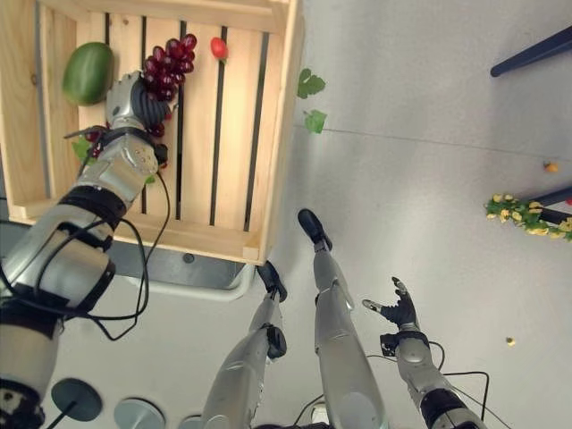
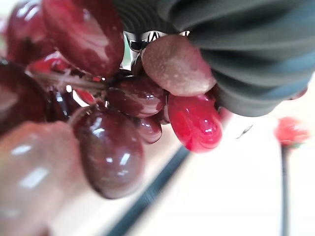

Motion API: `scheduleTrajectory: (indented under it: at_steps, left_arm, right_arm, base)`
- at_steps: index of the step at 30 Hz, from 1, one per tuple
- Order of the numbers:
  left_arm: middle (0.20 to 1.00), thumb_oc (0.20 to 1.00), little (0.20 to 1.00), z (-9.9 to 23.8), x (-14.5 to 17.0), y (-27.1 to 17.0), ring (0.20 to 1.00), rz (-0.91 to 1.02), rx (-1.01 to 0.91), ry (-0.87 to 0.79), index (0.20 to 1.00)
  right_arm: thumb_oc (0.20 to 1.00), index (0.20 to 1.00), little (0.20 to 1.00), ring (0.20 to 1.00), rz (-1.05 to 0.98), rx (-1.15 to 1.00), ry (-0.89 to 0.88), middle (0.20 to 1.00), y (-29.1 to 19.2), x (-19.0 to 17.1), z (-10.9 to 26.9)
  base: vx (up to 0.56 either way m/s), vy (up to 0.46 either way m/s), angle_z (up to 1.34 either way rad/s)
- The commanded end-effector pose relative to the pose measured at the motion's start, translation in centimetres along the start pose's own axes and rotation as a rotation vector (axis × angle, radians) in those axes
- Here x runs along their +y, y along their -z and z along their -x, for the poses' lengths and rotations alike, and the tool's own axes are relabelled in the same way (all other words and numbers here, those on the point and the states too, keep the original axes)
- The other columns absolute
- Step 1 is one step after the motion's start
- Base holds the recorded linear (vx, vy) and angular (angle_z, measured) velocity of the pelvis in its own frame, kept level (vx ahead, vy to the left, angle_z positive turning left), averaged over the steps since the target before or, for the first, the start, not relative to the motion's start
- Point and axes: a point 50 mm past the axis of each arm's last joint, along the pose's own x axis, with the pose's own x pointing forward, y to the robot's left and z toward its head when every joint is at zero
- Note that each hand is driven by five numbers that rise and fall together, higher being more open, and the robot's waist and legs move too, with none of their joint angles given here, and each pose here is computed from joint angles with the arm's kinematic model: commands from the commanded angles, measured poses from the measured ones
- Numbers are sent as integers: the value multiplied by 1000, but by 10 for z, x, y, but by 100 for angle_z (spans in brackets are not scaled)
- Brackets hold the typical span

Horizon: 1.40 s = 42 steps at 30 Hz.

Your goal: Pick up the fruits from the basket on one side to the basket on the other side

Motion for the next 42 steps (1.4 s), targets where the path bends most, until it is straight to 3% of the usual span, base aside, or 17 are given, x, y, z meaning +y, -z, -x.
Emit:
scheduleTrajectory:
  at_steps: [1,3,9,15,24,34,42]
  left_arm:
    - [200,200,200,0,24,0,200,214,-39,-79,200]
    - [200,200,200,20,18,-1,200,378,-115,-34,200]
    - [200,200,200,62,18,16,200,595,-160,81,200]
    - [200,200,200,83,21,20,200,734,-177,152,200]
    - [200,200,200,100,26,20,200,746,-211,266,200]
    - [200,200,200,110,26,4,200,710,-291,381,200]
    - [200,200,200,115,6,-23,200,777,-365,485,200]
  right_arm:
    - [1000,1000,1000,1000,-13,16,28,1000,13,-7,10]
    - [1000,1000,1000,1000,-16,8,32,1000,10,-9,10]
    - [1000,1000,1000,1000,18,-54,-1,1000,-3,-16,8]
    - [1000,1000,1000,1000,34,-171,-40,1000,-29,-19,6]
    - [1000,1000,1000,1000,95,-407,-164,1000,-83,-16,11]
    - [1000,1000,1000,1000,211,-839,-312,1000,-193,-21,36]
    - [1000,1000,1000,1000,202,-998,-417,1000,-252,13,40]
  base:
    - [-35,-17,14]
    - [-44,-8,20]
    - [-36,7,21]
    - [-35,20,19]
    - [-22,43,12]
    - [10,19,6]
    - [23,-11,5]
